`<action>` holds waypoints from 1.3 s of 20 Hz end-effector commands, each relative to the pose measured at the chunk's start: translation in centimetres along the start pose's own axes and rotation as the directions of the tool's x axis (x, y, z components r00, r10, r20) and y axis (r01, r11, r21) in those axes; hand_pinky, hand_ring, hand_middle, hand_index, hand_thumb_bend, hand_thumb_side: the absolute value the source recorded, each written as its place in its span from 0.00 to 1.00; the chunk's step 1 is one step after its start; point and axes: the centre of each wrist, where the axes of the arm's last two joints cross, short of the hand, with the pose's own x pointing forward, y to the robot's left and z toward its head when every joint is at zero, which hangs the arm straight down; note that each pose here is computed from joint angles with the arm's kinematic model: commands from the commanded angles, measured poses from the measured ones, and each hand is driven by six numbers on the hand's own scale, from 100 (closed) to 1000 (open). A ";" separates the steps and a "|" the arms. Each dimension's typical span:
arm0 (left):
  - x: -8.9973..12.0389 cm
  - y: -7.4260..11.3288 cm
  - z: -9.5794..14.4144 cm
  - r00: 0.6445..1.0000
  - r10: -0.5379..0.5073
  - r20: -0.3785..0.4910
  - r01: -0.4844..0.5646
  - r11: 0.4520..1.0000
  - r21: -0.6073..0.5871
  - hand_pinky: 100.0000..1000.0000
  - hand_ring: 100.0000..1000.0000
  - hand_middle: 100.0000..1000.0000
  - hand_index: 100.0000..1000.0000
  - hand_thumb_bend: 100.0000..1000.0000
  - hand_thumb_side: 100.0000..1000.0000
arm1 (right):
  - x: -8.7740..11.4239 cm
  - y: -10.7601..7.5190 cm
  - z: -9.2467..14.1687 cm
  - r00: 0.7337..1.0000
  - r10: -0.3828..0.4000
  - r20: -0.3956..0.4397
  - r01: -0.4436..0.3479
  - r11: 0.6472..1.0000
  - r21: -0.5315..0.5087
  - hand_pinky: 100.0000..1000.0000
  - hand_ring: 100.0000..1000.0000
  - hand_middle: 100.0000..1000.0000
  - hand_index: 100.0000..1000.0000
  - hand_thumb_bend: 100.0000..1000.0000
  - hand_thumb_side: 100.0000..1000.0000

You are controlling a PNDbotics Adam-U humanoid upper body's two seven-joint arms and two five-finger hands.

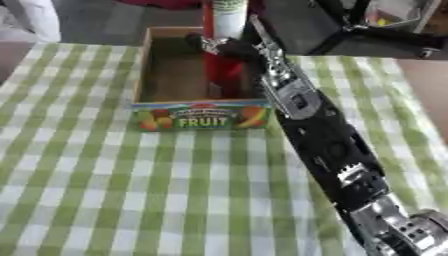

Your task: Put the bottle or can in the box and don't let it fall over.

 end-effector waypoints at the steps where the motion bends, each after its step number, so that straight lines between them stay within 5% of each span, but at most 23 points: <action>1: 0.7 0.7 -0.3 0.999 -0.022 0.028 0.022 1.000 0.004 0.85 0.88 0.76 0.77 0.63 0.68 | 1.0 -1.5 -0.4 1.000 0.015 0.019 -0.015 1.000 -0.022 1.00 0.95 1.00 0.95 0.78 0.31; 26: -0.6 2.0 0.7 0.998 -0.064 -0.017 0.064 0.997 0.032 0.85 0.88 0.76 0.77 0.63 0.68 | 0.3 -5.3 4.0 0.995 -0.099 0.005 0.098 0.991 0.091 0.98 0.96 1.00 0.96 0.77 0.26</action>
